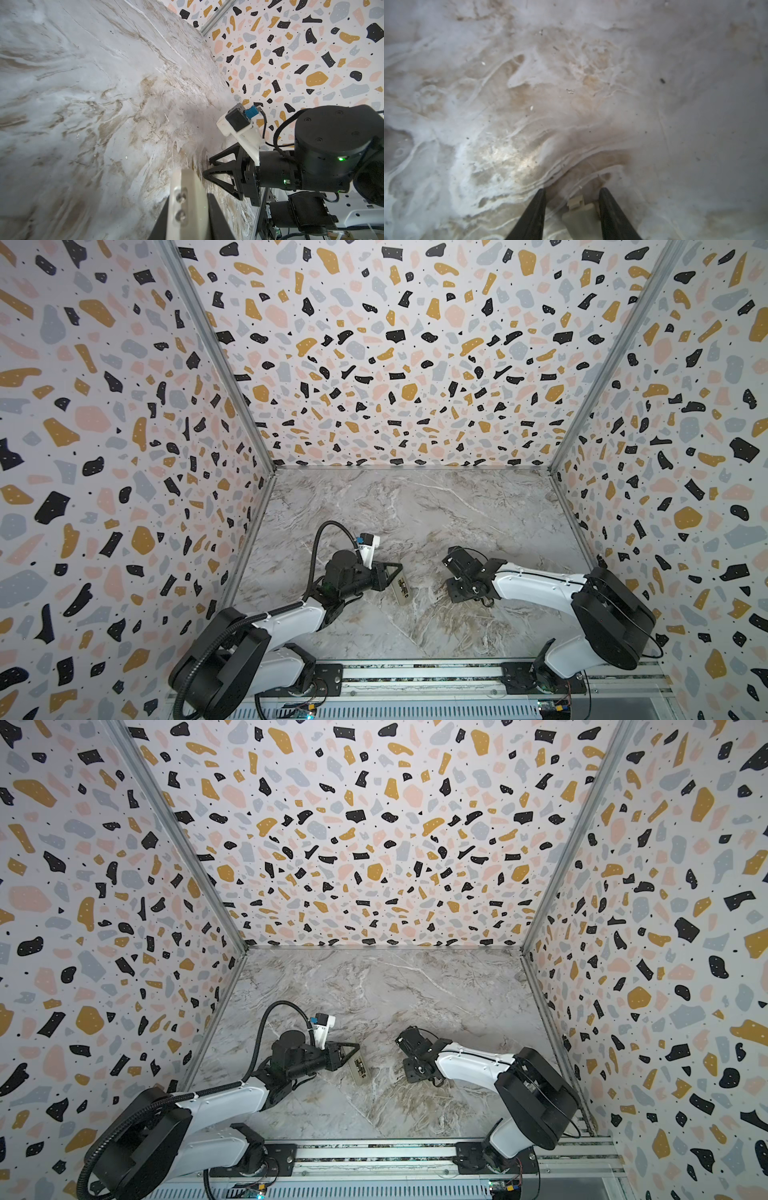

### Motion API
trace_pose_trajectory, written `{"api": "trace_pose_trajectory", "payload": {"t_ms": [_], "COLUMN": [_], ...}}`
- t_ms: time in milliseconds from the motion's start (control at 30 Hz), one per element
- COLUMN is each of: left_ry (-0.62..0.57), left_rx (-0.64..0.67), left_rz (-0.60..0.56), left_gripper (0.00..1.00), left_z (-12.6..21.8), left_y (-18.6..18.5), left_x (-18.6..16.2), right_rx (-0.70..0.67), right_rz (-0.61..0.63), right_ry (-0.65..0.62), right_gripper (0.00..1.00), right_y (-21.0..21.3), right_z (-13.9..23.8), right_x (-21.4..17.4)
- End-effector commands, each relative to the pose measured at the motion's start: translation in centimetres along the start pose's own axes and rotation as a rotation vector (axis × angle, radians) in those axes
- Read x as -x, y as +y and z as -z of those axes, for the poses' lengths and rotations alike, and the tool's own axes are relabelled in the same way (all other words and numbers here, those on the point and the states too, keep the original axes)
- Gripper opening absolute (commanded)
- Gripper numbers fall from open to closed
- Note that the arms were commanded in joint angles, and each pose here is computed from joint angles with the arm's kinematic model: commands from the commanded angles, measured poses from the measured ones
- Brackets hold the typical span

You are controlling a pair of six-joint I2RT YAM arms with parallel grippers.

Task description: Load the batteries into the remote control

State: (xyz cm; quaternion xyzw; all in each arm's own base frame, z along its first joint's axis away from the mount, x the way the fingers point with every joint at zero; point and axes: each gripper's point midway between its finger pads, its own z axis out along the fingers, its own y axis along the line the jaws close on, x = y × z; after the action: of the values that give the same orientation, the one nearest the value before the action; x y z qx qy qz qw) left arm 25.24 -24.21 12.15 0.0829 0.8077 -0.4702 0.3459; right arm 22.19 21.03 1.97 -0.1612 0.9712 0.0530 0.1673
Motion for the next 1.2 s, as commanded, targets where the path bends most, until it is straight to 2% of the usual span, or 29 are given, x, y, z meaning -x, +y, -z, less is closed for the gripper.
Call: {"api": "trace_pose_trajectory", "payload": {"t_ms": [0,667,933,1167], "left_ry": [-0.050,-0.061,-0.064,-0.059], "left_rx": [-0.039,-0.005,0.002,0.001], "left_rz": [-0.043,-0.044,-0.047,-0.051], "left_gripper": [0.00,0.00,0.00,0.00], "left_z": [0.0,0.2,0.3,0.3], "left_y": [-1.5,-0.9,-0.8,-0.8], "left_x": [1.6,1.8,1.8,1.7], "right_rx": [0.029,0.097,0.058,0.002], "right_rz": [0.013,0.040,-0.006,-0.059], "right_ry": [0.057,0.115,0.157,0.138], "right_gripper": [0.44,0.43,0.42,0.42], "right_y": [1.5,6.2,4.8,2.7], "right_z": [-0.5,0.8,1.1,2.1], "right_x": [-1.5,-6.6,-9.6,-10.2]}}
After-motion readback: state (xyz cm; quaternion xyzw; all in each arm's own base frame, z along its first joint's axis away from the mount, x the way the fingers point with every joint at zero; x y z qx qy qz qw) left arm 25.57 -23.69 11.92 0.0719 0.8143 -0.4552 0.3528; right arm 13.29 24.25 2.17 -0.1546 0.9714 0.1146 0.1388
